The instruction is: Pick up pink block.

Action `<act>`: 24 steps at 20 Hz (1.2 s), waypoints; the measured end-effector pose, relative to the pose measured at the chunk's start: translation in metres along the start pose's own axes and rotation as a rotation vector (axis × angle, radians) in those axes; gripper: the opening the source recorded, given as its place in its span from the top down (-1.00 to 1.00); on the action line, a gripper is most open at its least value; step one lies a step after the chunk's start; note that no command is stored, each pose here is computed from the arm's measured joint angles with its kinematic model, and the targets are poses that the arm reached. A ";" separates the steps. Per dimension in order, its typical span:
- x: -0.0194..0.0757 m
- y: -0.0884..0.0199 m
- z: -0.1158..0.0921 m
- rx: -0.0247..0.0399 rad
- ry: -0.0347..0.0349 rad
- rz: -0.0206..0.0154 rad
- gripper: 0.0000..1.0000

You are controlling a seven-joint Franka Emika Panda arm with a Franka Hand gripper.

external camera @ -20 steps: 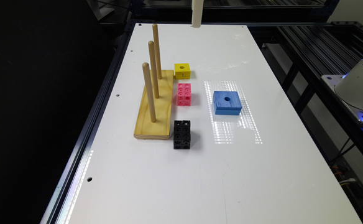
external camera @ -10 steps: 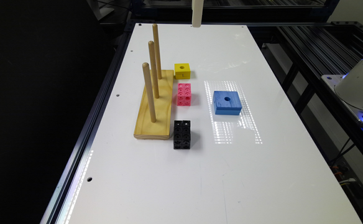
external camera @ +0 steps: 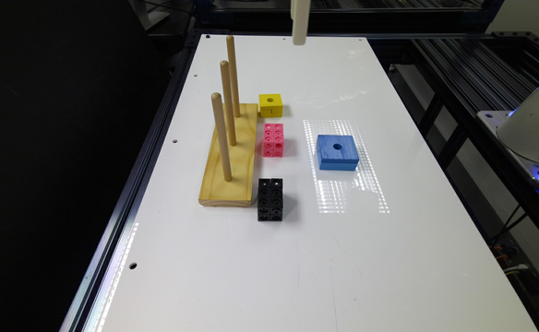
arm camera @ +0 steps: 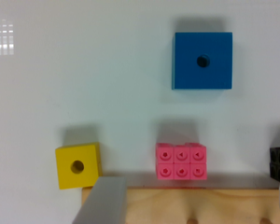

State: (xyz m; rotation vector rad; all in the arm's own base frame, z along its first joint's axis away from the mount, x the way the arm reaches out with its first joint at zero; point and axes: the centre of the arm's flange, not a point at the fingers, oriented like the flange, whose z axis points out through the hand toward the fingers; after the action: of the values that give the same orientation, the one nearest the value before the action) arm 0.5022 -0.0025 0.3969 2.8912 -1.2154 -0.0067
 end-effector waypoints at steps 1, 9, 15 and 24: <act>-0.0029 0.003 -0.001 0.0001 0.0007 -0.0003 -1.00; -0.0155 0.015 -0.003 0.0009 0.0041 -0.0013 -1.00; -0.0198 0.019 0.026 0.0009 0.0031 -0.0016 -1.00; -0.0125 0.011 0.030 0.0252 0.0258 -0.0029 -1.00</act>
State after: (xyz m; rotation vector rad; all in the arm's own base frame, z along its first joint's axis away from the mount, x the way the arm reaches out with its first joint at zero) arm 0.4857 -0.0010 0.3665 2.9050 -1.2161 0.0461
